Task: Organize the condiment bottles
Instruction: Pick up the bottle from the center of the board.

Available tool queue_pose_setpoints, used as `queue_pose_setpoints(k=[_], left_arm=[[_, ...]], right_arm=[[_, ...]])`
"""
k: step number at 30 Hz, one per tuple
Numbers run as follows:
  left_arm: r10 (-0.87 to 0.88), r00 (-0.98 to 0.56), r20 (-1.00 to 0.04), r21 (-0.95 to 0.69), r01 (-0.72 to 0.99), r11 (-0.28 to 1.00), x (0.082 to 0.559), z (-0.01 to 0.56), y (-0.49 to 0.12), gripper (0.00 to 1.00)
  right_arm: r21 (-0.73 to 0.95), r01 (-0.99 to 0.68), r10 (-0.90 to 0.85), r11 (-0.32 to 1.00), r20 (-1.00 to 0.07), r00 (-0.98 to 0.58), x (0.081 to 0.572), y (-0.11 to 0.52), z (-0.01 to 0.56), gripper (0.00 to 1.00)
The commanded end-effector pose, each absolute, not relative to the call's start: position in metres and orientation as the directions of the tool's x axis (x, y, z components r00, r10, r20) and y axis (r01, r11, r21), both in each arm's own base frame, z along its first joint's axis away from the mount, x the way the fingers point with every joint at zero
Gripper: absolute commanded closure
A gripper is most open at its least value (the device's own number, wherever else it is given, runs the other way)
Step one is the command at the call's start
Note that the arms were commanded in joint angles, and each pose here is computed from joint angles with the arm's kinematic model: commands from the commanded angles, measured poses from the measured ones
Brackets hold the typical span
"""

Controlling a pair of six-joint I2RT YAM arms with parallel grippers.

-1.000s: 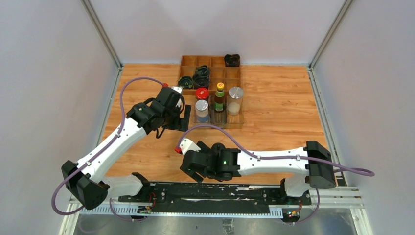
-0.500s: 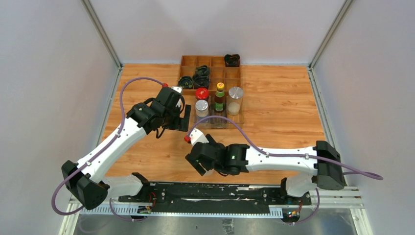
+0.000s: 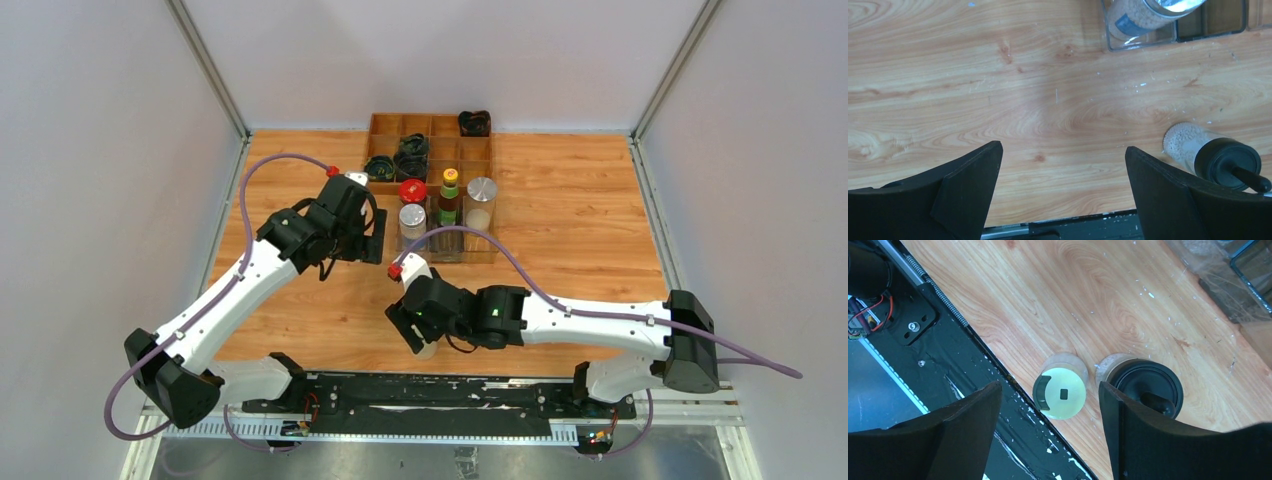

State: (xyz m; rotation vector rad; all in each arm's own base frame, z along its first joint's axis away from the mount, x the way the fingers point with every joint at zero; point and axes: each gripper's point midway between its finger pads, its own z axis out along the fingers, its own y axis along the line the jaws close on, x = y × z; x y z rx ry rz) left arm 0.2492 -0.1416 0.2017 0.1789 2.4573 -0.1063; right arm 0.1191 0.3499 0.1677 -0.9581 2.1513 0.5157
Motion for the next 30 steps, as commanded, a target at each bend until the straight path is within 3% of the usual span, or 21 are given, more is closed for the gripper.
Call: queue_pose_setpoints(k=[1, 14, 30], left_arm=[[0.047, -0.719, -0.693, -0.036, 0.099, 0.994, 0.26, 0.227, -0.134, 0.0], [-0.002, -0.681, -0.732, -0.154, 0.163, 0.974, 0.252, 0.239, -0.149, 0.0], [0.003, -0.697, -0.717, -0.151, 0.159, 0.976, 0.245, 0.227, -0.145, 0.0]], right_arm=[[0.08, -0.769, -0.514, 0.635, -0.699, -0.497, 0.11, 0.341, 0.152, 0.24], [0.08, -0.777, -0.569, 0.624, -0.636, -0.522, 0.1, 0.331, 0.126, 0.25], [0.061, -0.776, -0.588, 0.628, -0.616, -0.524, 0.102, 0.334, 0.114, 0.27]])
